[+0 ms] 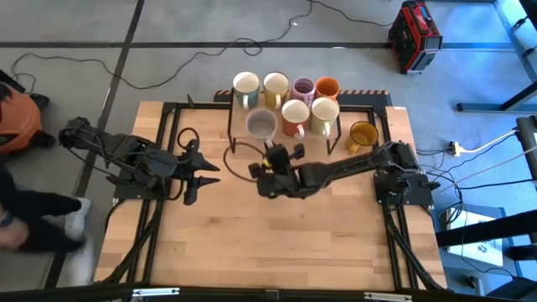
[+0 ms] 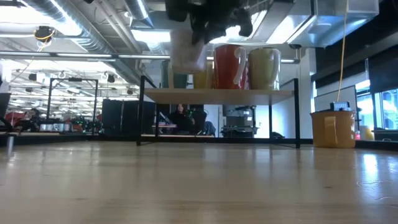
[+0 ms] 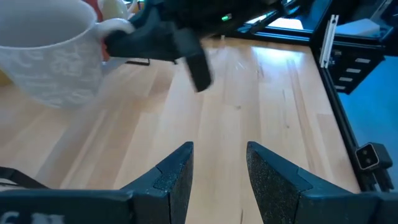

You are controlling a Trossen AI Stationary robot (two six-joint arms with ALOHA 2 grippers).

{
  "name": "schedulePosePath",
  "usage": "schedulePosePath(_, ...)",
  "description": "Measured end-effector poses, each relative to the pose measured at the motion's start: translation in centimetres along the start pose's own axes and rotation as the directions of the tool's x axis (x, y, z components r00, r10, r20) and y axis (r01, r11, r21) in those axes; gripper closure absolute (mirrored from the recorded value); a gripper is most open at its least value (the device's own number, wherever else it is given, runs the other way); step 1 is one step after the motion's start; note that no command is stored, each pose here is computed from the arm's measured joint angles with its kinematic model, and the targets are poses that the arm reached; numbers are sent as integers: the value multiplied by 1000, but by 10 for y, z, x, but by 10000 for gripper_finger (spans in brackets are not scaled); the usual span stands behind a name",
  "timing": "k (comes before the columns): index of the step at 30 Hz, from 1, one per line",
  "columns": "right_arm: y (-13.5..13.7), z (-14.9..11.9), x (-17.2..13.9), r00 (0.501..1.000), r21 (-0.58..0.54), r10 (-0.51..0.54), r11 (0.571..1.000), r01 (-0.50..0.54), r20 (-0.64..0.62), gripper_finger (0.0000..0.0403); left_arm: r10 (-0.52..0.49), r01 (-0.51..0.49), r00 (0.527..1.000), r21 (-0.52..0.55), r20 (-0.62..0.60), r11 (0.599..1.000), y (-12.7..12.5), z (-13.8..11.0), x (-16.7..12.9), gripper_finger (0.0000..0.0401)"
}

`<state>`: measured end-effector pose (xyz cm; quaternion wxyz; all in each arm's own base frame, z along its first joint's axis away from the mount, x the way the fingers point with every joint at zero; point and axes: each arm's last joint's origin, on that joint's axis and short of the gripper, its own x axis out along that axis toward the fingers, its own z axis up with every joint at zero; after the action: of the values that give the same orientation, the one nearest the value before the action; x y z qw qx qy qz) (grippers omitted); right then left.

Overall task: Place coffee mugs
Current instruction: Put the gray mug on the shelf

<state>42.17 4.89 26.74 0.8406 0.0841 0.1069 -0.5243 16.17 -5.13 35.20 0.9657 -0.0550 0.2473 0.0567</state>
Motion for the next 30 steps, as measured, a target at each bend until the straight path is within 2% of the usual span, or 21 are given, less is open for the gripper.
schedulePosePath(13,-11,-8,49,995,84,-79,993,84,-57,368,37,-37,999,24,17,999,1,1,0,257)
schedulePosePath(24,-13,-14,62,992,106,-110,988,116,-67,367,38,-38,999,25,18,999,1,1,0,257)
schedulePosePath(30,-13,-16,62,991,110,-87,989,98,-97,301,38,-39,999,34,18,999,1,1,0,257)
